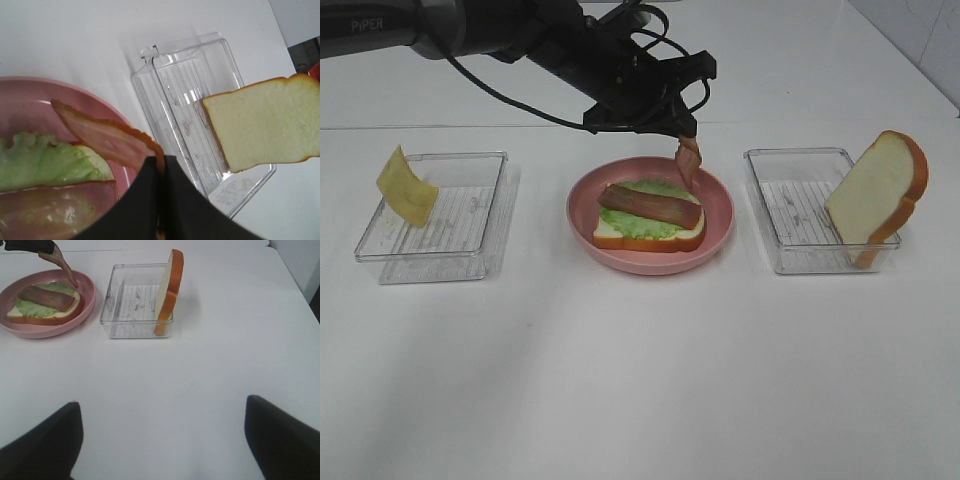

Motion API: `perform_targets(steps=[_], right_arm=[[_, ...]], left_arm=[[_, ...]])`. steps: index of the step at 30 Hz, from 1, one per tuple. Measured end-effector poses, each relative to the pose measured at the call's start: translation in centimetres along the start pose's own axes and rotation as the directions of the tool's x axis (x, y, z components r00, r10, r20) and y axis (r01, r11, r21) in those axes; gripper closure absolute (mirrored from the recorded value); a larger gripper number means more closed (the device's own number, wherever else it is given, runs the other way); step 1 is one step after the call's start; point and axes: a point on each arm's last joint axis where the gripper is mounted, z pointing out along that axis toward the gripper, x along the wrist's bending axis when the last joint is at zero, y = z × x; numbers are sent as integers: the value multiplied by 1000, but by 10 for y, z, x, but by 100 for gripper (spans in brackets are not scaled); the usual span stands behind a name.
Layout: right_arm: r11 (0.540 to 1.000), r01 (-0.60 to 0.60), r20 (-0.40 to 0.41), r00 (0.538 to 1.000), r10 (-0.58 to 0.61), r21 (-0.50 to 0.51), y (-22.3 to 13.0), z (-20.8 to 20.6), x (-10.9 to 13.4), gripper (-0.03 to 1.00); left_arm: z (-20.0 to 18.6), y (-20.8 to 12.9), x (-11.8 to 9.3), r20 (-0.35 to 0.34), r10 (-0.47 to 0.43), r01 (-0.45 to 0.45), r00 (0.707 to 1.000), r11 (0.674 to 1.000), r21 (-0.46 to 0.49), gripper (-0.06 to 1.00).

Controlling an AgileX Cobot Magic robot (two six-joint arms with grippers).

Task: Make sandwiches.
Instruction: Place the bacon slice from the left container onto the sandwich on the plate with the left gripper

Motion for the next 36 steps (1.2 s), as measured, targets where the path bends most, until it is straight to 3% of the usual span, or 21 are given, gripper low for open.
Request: perform_targets(steps=[13,22,31,34,35,36], right_arm=[[1000,0,0,1000,0,0,0,0,0,13],[1000,0,0,1000,0,0,0,0,0,13],[1000,0,0,1000,0,0,0,0,0,13],[1000,0,0,1000,0,0,0,0,0,13],[1000,0,0,1000,0,0,0,0,0,13],[1000,0,0,1000,0,0,0,0,0,13]], left_arm=[[-1,-9,5,-46,64,-59,997,993,104,94],[-3,-14,16,-174,-7,34,985,988,150,94],[-4,-18,20,-221,-1,45,975,980,195,94],[-5,-19,21,-233,13,36,972,978,206,90],[-5,-19,22,-243,24,28,970,978,209,81],[-6,-18,23,-257,40,14,966,978,208,65]])
